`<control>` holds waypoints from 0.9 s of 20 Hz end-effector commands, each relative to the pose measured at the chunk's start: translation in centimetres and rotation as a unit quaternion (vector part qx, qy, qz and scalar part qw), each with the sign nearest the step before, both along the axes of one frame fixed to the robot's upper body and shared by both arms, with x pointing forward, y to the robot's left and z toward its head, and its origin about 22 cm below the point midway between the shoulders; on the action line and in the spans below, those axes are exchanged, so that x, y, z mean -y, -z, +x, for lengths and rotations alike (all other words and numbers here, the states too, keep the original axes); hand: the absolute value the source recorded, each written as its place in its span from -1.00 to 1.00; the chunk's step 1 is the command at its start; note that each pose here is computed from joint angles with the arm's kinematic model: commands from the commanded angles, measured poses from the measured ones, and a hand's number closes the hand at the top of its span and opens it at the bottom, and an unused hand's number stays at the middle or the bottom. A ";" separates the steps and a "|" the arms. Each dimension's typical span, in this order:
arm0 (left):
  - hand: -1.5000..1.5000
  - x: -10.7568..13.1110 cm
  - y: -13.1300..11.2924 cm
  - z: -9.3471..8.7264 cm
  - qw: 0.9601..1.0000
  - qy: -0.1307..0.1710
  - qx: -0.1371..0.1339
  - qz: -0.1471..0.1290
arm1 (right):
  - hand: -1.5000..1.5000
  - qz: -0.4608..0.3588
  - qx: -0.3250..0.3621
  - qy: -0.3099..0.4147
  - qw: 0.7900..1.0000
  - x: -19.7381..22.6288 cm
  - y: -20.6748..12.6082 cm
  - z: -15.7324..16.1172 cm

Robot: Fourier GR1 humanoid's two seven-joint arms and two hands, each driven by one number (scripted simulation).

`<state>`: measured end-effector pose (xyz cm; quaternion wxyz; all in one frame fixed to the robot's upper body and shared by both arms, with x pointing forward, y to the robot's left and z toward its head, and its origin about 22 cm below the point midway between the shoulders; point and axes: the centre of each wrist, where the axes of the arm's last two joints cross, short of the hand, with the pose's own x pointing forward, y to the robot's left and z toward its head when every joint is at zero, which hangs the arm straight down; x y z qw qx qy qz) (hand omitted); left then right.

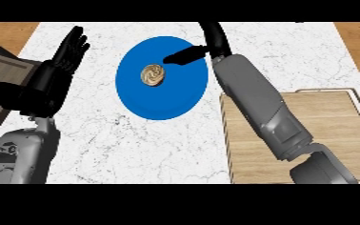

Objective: Pick the cupcake from the tray and place it in the plate

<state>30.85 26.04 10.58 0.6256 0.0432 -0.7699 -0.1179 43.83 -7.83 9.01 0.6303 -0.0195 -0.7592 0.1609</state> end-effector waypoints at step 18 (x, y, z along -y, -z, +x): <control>0.00 -1.2 0.4 0.1 1.000 0.002 -0.007 -0.003 | -1.00 -0.002 0.028 -0.015 0.999 20.0 2.9 0.3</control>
